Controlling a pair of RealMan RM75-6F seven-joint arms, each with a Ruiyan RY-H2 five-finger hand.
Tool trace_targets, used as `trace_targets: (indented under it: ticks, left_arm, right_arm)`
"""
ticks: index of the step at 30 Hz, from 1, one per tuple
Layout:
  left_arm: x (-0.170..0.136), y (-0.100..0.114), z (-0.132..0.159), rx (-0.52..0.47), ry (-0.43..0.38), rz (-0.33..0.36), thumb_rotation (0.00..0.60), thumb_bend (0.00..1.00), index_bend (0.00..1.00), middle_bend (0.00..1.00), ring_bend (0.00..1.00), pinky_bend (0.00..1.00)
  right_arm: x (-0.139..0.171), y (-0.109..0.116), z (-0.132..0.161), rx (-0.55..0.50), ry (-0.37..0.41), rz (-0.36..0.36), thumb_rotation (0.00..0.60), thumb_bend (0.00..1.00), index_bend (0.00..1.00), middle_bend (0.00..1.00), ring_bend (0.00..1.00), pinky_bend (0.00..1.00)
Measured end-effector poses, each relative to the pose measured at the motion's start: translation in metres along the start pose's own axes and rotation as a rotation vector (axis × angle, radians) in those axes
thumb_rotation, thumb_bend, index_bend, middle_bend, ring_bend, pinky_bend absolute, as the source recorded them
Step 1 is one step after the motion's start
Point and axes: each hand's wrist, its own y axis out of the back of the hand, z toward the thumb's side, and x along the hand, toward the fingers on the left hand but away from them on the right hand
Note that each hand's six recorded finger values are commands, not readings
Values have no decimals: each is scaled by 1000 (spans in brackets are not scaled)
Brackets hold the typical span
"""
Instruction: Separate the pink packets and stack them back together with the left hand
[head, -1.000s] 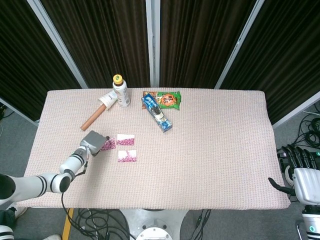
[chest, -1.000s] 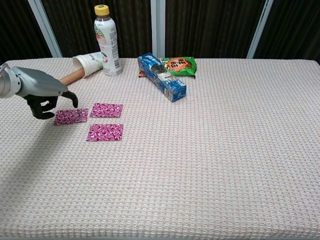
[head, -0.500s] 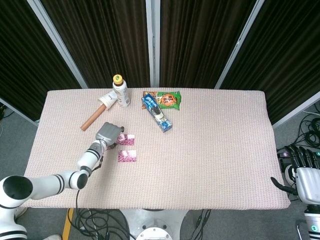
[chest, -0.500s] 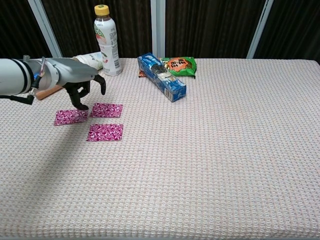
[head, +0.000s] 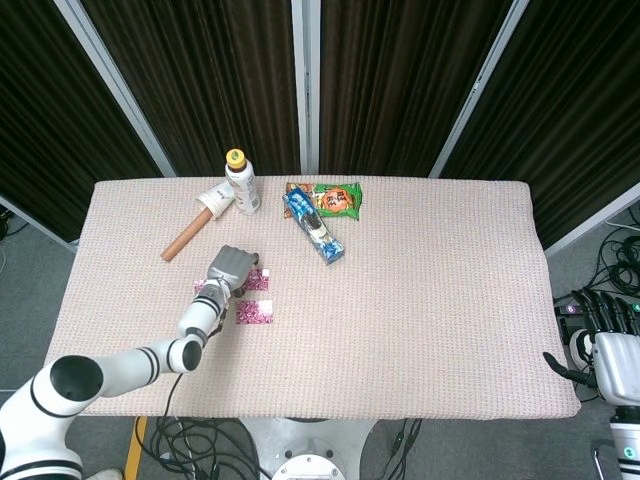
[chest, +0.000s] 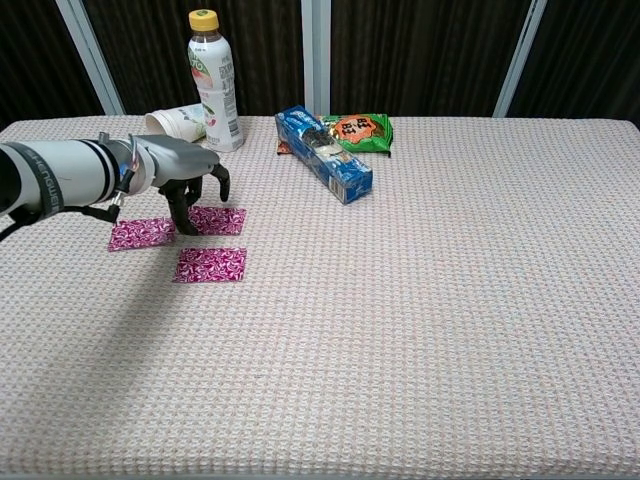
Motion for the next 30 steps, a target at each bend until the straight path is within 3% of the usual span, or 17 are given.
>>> trace_targets:
  ticks: [25,30]
  left_arm:
    - [4,-12,7,5,23,41,600,263,391,902,872,906]
    - [5,-10,7,3,26,58,600,263,459,903,872,906]
  right_arm:
    - [2,1,-4,2,-13,0,442,88,94,57,0,0]
    - [2,2,-4,2,-14,-3,437,90,94,57,0,0]
